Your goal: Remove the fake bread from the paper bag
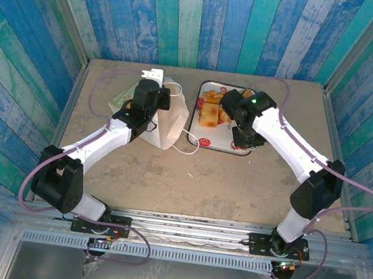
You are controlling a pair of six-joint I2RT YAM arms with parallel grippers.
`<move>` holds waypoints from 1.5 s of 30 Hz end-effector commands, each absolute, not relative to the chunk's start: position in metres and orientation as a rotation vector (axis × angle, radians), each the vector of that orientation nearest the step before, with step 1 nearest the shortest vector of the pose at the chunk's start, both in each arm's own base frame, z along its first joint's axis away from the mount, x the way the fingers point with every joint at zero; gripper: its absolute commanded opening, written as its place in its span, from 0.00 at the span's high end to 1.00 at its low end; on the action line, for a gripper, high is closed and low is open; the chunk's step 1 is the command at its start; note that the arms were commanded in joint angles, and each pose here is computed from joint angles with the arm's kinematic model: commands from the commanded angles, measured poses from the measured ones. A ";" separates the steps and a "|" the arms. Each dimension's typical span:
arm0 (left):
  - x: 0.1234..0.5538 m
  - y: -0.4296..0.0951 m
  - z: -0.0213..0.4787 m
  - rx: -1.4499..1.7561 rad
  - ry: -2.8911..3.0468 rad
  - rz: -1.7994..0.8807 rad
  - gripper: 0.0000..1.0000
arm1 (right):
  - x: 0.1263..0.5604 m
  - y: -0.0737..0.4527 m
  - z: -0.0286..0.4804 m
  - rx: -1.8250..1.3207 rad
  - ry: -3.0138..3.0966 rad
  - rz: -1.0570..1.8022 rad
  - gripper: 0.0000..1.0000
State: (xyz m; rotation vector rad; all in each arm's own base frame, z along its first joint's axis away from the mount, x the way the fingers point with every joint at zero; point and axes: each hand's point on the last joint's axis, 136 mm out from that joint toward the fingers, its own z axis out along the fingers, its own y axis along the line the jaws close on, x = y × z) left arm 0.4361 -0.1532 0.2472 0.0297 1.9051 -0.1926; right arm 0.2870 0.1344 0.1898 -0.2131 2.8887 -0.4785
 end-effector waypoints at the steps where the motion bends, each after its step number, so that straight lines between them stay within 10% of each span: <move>1: 0.429 -0.153 0.273 0.010 1.835 -0.241 1.00 | 0.297 0.130 0.190 -0.235 2.874 -0.555 0.83; 20: 0.434 -0.155 0.268 0.023 1.845 -0.233 1.00 | 0.312 0.148 0.171 -0.292 2.921 -0.546 0.54; 45: 0.434 -0.158 0.273 0.030 1.837 -0.245 1.00 | 0.317 0.159 0.204 -0.200 2.834 -0.248 0.56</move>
